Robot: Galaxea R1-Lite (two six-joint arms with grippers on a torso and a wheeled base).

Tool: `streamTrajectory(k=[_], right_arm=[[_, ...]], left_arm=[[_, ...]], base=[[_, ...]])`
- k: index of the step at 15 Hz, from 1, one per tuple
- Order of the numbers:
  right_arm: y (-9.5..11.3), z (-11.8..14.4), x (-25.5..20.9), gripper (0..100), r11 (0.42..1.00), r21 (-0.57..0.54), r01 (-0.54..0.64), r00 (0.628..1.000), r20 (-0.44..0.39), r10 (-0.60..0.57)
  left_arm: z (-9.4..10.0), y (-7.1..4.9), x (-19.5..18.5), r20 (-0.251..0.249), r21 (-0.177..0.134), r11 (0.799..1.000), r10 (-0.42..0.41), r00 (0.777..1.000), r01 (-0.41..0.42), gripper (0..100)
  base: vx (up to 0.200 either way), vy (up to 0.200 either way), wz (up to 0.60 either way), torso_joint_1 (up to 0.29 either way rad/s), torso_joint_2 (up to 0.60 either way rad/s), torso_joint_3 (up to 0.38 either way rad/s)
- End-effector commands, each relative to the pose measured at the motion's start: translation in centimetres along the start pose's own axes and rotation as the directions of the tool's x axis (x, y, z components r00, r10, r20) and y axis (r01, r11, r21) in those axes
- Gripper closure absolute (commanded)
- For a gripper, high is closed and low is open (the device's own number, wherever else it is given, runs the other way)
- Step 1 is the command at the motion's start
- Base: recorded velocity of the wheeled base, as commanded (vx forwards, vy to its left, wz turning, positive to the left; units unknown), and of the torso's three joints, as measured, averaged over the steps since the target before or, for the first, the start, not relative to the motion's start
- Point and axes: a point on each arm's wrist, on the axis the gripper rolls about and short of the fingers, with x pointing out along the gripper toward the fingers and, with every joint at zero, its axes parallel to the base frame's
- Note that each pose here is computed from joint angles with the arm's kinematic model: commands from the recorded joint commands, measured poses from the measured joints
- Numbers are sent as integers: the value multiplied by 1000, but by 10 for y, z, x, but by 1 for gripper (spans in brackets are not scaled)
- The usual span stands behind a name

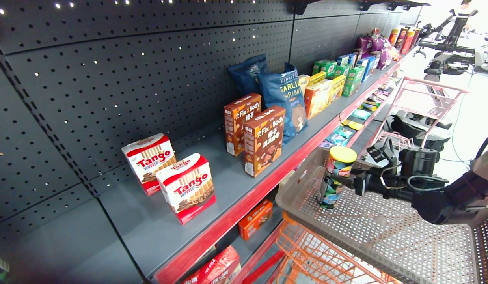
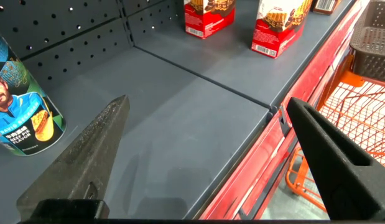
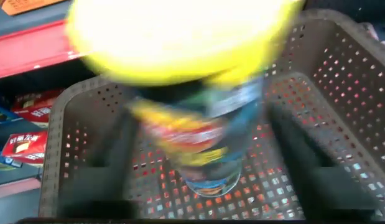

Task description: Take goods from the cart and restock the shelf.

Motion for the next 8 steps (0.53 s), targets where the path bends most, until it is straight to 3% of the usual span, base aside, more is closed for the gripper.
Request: streamTrajectory(k=[1, 4, 8], right_arm=[[4, 0, -3, 100, 1000, 3, -4, 1000, -5, 4], [11, -1, -15, 100, 1000, 14, -2, 1000, -16, 2], [28, 37, -43, 100, 999, -37, 29, 998, 63, -27]], left_arm=[[0, 0, 0, 0, 0, 1000, 0, 1000, 0, 0], [0, 0, 0, 0, 0, 1000, 0, 1000, 0, 0], [0, 0, 0, 0, 0, 1000, 0, 1000, 0, 0]], base=[[0, 0, 0, 0, 0, 0], [0, 0, 0, 0, 0, 0], [0, 0, 0, 0, 0, 0]])
